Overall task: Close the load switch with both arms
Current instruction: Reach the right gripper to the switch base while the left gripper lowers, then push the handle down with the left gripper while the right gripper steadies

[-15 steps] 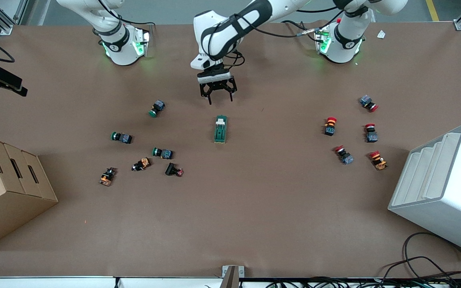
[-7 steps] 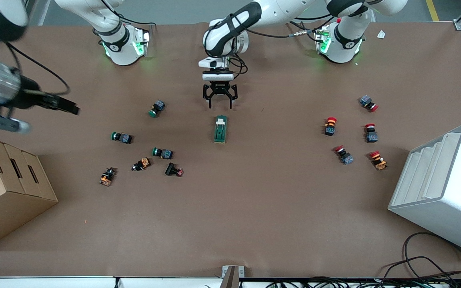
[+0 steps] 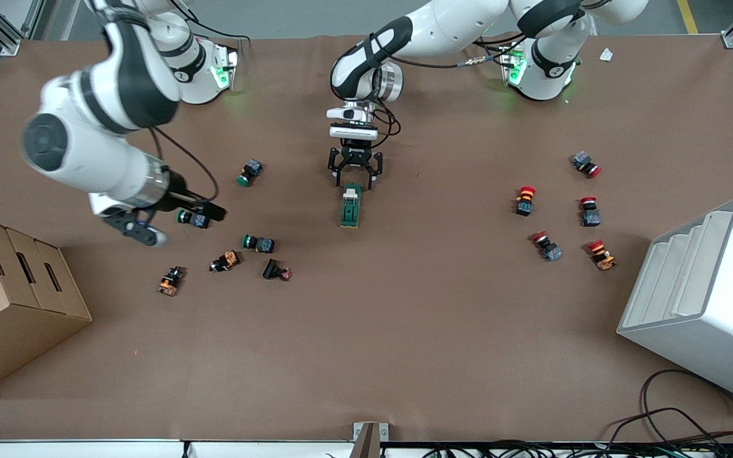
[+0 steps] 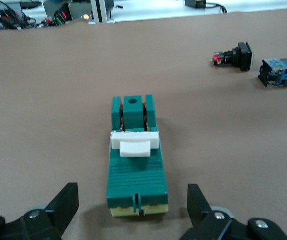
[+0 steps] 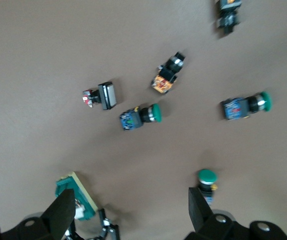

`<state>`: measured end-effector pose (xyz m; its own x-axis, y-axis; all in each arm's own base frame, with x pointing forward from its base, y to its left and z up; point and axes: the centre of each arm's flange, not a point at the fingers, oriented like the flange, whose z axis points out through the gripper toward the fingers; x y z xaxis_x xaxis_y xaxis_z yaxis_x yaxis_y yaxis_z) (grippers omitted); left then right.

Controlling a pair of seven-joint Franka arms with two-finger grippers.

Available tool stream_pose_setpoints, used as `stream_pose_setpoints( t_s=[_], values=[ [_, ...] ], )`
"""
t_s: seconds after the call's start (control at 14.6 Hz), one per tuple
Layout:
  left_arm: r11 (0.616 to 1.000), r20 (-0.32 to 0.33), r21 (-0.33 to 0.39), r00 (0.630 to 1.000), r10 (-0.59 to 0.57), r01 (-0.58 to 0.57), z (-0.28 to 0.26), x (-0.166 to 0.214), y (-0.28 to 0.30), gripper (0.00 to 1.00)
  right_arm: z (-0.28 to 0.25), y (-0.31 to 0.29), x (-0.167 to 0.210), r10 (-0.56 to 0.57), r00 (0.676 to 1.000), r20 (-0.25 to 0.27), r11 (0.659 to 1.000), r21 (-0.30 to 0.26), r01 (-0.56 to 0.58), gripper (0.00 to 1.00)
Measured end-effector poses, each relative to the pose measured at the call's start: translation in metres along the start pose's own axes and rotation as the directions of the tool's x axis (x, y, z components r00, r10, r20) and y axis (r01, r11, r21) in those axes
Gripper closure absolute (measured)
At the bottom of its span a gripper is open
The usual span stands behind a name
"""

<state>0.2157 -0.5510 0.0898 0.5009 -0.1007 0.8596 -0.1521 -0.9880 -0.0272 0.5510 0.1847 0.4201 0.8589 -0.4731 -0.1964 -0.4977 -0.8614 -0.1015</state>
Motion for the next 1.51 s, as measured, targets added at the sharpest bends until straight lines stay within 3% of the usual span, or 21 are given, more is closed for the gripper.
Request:
stream_pose_setpoints(
  t_s=[0.21,0.34,0.69,0.96,1.17,1.51],
  values=[
    [0.999,-0.033,-0.005,0.999,-0.032,0.032,-0.006,-0.016,0.003,0.04,0.040,-0.034,-0.041,0.078,0.997,-0.029,0.996,0.037,-0.077,0.00],
    [0.999,-0.063,-0.006,0.997,-0.053,0.053,-0.016,-0.027,0.008,0.03,0.063,-0.062,-0.073,0.119,0.993,-0.021,0.990,0.079,-0.117,0.00],
    [0.999,-0.136,0.007,0.990,-0.036,0.037,-0.021,-0.044,0.009,0.03,0.137,-0.116,-0.139,0.115,0.992,-0.043,0.987,0.114,-0.109,0.00],
    [1.000,-0.179,0.004,0.983,-0.024,0.025,-0.019,-0.051,0.007,0.02,0.190,-0.128,-0.166,0.085,0.994,-0.062,0.990,0.119,-0.078,0.00],
    [1.000,-0.183,0.005,0.983,-0.022,0.024,-0.018,-0.052,0.007,0.02,0.223,-0.132,-0.186,0.082,0.994,-0.077,0.986,0.155,-0.069,0.00],
    [1.000,-0.206,0.008,0.979,-0.011,0.012,-0.006,-0.050,0.002,0.02,0.263,-0.128,-0.206,0.073,0.993,-0.092,0.986,0.158,-0.058,0.00]
  ],
)
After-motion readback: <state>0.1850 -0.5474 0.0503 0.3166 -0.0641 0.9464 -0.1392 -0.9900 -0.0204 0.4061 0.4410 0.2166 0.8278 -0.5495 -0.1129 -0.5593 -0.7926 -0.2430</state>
